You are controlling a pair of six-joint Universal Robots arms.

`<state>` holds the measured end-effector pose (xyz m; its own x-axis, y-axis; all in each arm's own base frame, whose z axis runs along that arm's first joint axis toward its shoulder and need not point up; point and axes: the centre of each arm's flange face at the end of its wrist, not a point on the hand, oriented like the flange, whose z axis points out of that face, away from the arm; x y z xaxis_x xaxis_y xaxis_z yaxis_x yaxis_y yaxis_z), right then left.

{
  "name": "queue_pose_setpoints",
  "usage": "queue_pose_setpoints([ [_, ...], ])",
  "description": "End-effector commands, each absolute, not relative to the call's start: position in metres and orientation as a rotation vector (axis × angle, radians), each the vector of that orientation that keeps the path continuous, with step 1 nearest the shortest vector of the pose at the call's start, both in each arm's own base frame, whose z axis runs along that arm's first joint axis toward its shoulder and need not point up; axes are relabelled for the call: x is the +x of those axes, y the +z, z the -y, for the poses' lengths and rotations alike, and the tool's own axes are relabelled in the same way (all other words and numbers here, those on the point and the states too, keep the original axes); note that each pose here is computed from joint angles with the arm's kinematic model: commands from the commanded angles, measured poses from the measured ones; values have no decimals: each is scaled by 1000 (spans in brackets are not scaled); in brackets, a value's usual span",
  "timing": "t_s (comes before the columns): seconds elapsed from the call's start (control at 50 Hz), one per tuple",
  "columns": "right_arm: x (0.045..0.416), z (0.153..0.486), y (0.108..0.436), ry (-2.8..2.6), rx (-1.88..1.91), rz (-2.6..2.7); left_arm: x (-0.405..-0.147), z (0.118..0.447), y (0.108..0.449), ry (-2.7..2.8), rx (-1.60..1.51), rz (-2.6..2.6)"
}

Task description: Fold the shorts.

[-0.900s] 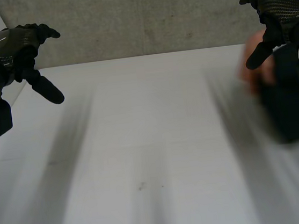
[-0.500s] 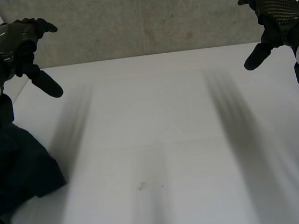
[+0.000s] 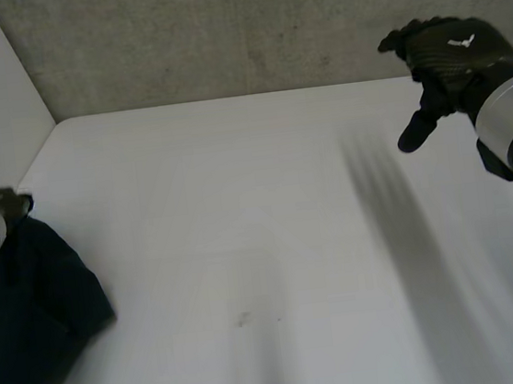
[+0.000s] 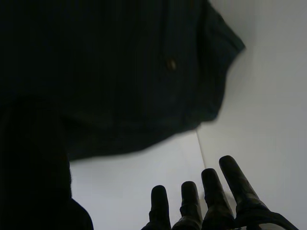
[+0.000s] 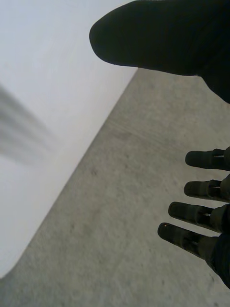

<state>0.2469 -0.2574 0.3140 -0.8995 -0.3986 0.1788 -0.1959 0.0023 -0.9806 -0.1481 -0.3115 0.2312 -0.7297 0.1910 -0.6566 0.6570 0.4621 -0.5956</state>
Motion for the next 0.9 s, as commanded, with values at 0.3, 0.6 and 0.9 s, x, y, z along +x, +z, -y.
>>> queue_pose_setpoints([
  [0.3, 264, 250, 291, -1918, -711, -2137, -106, 328, 173, -993, 739, -2195],
  [0.6, 263, 249, 296, -1969, -785, -2130, -188, 342, 202, -1411, 896, -2150],
  [0.9, 255, 250, 323, -2098, -708, -2037, -358, 263, 278, -2214, 1036, -2259],
])
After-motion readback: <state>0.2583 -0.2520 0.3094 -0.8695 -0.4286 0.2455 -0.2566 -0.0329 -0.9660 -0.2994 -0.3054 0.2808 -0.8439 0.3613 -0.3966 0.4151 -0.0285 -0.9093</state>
